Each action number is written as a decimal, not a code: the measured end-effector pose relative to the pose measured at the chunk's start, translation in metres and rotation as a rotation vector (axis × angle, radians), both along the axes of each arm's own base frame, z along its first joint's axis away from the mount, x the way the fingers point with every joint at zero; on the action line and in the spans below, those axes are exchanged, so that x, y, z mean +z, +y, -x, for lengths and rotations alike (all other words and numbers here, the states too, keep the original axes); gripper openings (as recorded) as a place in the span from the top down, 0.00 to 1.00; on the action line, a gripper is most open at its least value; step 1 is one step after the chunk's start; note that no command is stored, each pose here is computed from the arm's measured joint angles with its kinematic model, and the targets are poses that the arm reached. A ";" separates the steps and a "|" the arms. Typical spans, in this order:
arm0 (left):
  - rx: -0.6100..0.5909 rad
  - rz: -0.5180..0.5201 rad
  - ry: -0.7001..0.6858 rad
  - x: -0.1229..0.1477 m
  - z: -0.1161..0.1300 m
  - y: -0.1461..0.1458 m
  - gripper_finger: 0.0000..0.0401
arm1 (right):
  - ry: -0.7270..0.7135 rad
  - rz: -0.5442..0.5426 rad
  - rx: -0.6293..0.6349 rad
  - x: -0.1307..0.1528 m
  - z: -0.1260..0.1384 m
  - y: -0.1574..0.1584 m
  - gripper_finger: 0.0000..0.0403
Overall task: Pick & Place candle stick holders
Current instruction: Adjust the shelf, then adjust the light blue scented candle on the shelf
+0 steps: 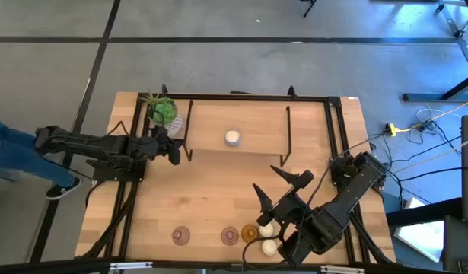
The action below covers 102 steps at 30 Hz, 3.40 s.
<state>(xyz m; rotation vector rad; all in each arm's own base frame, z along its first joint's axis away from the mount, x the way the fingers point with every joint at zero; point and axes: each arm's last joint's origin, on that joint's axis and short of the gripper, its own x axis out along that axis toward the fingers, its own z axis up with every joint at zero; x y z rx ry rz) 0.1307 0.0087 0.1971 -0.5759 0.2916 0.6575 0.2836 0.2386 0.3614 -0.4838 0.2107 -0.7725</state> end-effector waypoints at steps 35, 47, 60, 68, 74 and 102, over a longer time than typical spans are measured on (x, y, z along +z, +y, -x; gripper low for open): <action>-0.488 -0.442 -0.335 0.080 -0.007 -0.046 0.99 | 0.252 -0.129 0.113 -0.005 -0.006 0.017 0.14; -0.763 -0.529 -0.498 0.088 -0.022 -0.066 0.99 | 0.507 -0.143 0.702 -0.023 -0.077 0.030 0.14; -0.762 -0.521 -0.500 0.088 -0.022 -0.066 0.99 | 0.400 -0.279 0.750 -0.032 -0.066 -0.034 0.14; -0.754 -0.522 -0.497 0.088 -0.022 -0.065 0.99 | 0.053 -0.437 0.731 -0.053 0.006 -0.102 0.14; -0.726 -0.523 -0.490 0.088 -0.022 -0.065 0.99 | -0.185 -0.687 0.646 -0.071 0.028 -0.136 0.14; -0.461 -0.522 -0.259 0.070 -0.032 -0.059 0.99 | -0.148 -0.698 0.509 -0.082 0.029 -0.145 0.14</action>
